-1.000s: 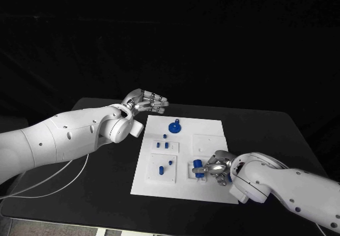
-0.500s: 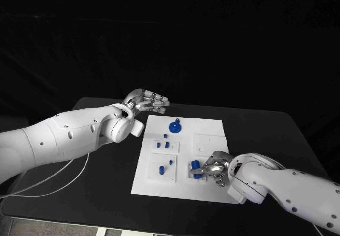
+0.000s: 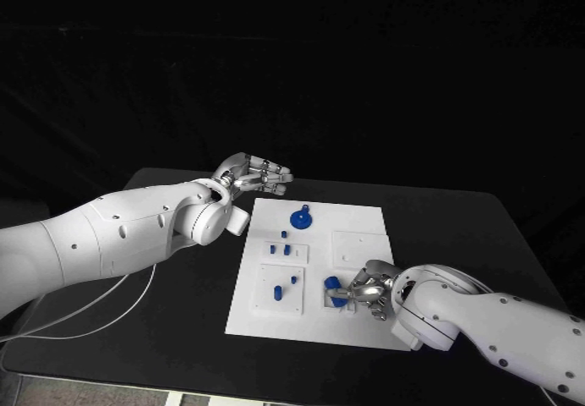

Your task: Assemble the parts on the task board

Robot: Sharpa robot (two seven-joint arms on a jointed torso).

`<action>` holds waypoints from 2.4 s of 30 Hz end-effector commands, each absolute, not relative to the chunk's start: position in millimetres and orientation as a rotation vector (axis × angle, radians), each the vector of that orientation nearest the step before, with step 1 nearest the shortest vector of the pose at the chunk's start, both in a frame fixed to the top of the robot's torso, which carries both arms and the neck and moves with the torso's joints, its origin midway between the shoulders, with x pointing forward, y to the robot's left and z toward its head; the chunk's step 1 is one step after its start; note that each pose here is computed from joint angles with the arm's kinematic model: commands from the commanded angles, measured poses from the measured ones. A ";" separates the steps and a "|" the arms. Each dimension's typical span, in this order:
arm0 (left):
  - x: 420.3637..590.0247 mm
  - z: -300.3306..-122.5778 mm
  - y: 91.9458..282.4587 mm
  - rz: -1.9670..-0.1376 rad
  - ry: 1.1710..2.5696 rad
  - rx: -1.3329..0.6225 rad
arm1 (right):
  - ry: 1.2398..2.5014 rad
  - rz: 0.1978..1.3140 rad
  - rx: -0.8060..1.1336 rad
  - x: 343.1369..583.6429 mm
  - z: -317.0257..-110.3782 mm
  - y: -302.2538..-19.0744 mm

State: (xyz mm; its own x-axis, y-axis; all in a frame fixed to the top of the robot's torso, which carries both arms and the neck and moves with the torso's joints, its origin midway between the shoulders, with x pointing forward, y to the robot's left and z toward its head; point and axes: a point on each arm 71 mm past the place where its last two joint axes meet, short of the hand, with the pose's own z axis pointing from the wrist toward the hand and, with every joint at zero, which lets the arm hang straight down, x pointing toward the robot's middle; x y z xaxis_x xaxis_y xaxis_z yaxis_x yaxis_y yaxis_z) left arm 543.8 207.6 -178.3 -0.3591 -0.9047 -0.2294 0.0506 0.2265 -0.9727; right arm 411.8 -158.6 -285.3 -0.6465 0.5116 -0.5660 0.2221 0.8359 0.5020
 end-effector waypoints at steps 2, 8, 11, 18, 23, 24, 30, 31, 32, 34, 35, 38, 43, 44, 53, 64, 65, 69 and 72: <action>543.7 -177.9 205.1 -1.315 1.573 -0.839 | 2.313 0.438 0.488 408.7 -293.5 -162.7; 543.7 -177.9 205.7 -1.315 1.573 -0.841 | 2.305 0.441 0.484 408.8 -292.9 -162.1; 543.7 -178.0 205.8 -1.315 1.574 -0.841 | 2.299 0.450 0.484 408.7 -292.2 -161.6; 543.7 -178.1 206.6 -1.313 1.575 -0.843 | 2.280 0.475 0.488 407.7 -289.7 -160.7; 543.9 -178.2 208.1 -1.310 1.575 -0.845 | 2.269 0.496 0.484 406.1 -287.3 -161.7; 544.0 -178.3 208.5 -1.309 1.576 -0.845 | 2.270 0.499 0.482 405.7 -286.9 -162.1; 544.0 -178.5 210.1 -1.306 1.577 -0.848 | 2.270 0.517 0.480 404.0 -284.6 -164.5; 544.0 -178.5 210.2 -1.306 1.577 -0.848 | 2.269 0.520 0.480 403.8 -284.2 -164.7; 544.0 -178.5 210.3 -1.306 1.577 -0.848 | 2.267 0.525 0.481 403.6 -283.6 -164.8; 544.0 -178.6 210.3 -1.306 1.577 -0.848 | 2.263 0.533 0.483 403.4 -282.5 -164.9; 544.0 -178.6 210.3 -1.306 1.577 -0.848 | 2.260 0.536 0.484 403.4 -281.9 -165.0; 543.9 -178.7 210.3 -1.306 1.578 -0.848 | 2.251 0.544 0.488 403.6 -280.3 -165.5; 544.0 -178.8 210.8 -1.304 1.579 -0.849 | 2.237 0.551 0.493 404.8 -277.5 -167.6; 544.0 -178.8 210.9 -1.304 1.579 -0.850 | 2.236 0.551 0.494 405.0 -277.0 -167.9; 543.8 -179.0 211.8 -1.302 1.580 -0.851 | 2.227 0.556 0.479 406.4 -272.5 -170.5; 543.6 -179.5 213.5 -1.296 1.583 -0.855 | 2.238 0.564 0.423 404.7 -269.4 -171.2; 543.6 -179.5 213.6 -1.296 1.584 -0.855 | 2.240 0.564 0.417 404.5 -269.3 -171.3; 543.5 -179.7 213.9 -1.296 1.585 -0.856 | 2.244 0.559 0.402 404.3 -269.1 -171.8; 543.4 -179.8 214.1 -1.295 1.586 -0.856 | 2.240 0.552 0.400 404.9 -269.1 -172.2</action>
